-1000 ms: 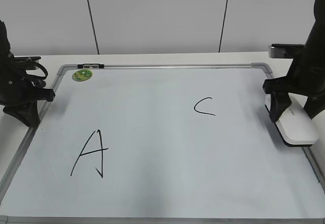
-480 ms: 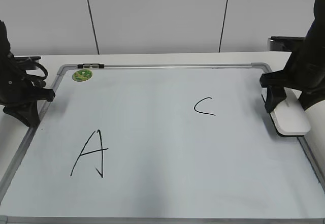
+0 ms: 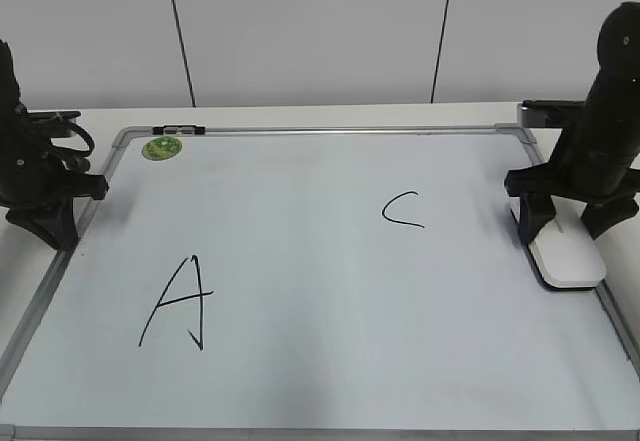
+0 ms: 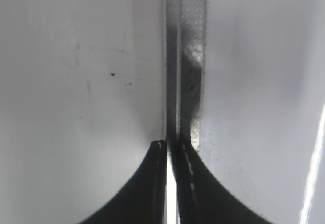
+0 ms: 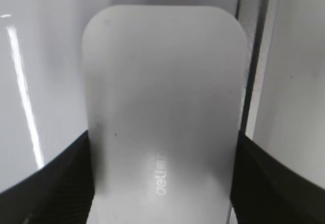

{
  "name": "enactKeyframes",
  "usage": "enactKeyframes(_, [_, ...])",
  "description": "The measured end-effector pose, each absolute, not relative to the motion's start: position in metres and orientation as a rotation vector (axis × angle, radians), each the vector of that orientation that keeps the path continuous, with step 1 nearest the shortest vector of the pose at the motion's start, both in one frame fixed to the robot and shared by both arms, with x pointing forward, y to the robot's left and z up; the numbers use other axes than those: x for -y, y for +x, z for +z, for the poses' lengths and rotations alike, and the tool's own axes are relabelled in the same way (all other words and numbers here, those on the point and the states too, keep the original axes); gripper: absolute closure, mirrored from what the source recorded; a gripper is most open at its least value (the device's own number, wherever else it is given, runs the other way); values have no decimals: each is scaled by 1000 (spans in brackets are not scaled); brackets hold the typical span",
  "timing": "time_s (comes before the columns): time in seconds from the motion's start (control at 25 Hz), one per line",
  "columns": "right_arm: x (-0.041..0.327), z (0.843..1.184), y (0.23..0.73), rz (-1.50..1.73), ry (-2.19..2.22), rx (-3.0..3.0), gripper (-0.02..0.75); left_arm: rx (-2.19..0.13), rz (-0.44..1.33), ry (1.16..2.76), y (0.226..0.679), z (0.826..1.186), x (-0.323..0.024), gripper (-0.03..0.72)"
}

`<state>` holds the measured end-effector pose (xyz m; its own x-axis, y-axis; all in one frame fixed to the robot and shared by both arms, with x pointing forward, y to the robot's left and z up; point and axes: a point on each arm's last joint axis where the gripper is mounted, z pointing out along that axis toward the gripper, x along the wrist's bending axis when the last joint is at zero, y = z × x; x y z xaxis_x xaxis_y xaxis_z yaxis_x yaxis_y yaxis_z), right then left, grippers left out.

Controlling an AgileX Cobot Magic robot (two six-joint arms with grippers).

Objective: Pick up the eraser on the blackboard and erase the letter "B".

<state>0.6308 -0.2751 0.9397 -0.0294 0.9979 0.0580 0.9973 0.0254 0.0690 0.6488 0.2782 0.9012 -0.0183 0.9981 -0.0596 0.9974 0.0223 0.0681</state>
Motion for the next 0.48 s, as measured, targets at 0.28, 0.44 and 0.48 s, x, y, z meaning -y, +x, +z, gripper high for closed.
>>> enactKeyframes(0.28, [278,936,631,94,2152,-2251,210,-2179,11,2136,649,901,-278,666])
enactKeyframes(0.44, [278,936,631,94,2154,-2247,204,-2179,11,2136,649,901,-278,666])
enactKeyframes(0.48, [278,936,631,94,2154,-2247,195,-2179,11,2136,649,901,-278,666])
